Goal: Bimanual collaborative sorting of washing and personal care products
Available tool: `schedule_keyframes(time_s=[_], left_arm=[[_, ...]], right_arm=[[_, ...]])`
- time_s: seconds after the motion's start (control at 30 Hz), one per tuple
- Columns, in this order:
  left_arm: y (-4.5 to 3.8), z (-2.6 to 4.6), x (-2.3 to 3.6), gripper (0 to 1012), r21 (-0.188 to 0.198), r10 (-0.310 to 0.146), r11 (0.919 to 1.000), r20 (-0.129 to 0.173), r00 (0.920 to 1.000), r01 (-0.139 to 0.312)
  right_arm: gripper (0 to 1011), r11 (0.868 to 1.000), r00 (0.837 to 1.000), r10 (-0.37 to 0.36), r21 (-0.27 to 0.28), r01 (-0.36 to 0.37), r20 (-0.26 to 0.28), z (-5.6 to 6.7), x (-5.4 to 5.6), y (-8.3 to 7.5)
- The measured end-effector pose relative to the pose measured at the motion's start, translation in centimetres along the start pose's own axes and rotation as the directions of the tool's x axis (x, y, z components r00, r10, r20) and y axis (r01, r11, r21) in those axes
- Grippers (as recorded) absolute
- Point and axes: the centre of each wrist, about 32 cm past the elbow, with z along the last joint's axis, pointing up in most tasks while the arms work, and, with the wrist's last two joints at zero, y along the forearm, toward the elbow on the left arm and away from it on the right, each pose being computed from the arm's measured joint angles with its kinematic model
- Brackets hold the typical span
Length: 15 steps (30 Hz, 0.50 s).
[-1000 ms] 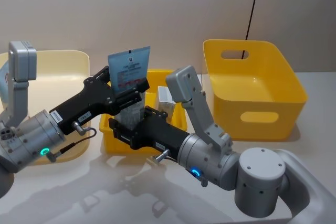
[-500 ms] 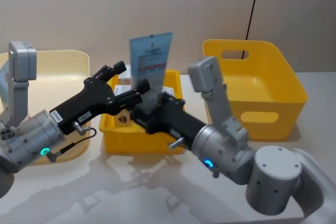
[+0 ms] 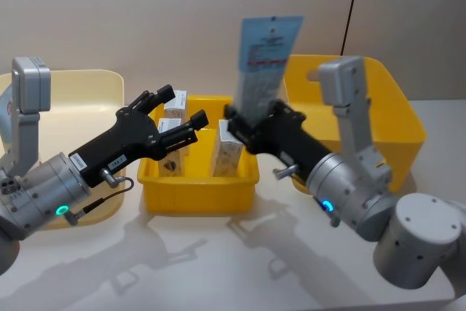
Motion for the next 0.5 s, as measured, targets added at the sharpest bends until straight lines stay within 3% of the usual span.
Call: schedule_keyframes(time_s=[0.2,0.5], left_arm=[[0.00,0.00,0.00,1003,0.000,0.000,1.0000,0.000,1.0000,0.000],[0.00,0.00,0.00,1003,0.000,0.000,1.0000,0.000,1.0000,0.000]], right_arm=[[635,0.997,0.997,-0.072,0.029,0.072,0.015,0.5,1.2,-0.3],[635,0.980,0.979,-0.195,0.055,0.192,0.052,1.1,2.8,-0.1]])
